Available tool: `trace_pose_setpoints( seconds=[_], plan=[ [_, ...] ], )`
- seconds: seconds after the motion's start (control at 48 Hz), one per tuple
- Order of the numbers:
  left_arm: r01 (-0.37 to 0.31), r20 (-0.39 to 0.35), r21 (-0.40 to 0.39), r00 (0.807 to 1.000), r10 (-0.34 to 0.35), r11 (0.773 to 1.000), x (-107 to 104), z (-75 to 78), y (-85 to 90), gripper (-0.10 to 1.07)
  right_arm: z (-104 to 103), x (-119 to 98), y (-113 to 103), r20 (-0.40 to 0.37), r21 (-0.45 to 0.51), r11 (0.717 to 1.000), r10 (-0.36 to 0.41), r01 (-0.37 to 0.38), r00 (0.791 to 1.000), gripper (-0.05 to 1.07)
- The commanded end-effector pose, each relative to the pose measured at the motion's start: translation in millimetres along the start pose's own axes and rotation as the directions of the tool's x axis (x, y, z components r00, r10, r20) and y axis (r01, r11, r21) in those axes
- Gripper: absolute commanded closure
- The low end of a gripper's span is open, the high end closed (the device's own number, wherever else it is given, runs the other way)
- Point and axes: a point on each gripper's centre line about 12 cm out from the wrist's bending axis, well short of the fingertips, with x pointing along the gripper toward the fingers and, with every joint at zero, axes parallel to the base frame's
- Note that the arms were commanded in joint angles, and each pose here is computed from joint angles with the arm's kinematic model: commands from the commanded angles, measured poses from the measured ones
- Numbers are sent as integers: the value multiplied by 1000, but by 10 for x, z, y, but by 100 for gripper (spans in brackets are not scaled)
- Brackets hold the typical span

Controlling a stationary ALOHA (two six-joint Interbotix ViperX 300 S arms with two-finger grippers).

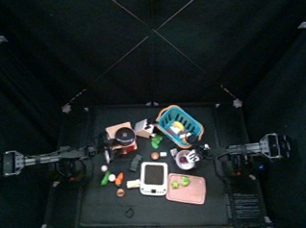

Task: Grab egg half

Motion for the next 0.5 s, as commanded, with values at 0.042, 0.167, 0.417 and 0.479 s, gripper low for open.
trace_pose_setpoints(
  seconds=[0.042,0.167,0.417,0.479],
  plan=[
    [0,15,-1,1000,0,1000,8,54,-2,21,72,-94,99,27,1,999,40,-40,999,16],
    [0,14,2,1000,0,1000,7,48,-2,21,84,-206,187,48,-34,997,71,-70,996,16],
    [21,-23,59,1000,-19,998,12,15,-37,21,40,-379,283,81,-103,987,128,-119,989,16],
    [46,-50,88,998,-42,995,35,12,-95,21,62,-417,286,99,-112,986,138,-127,985,16]
  ],
)
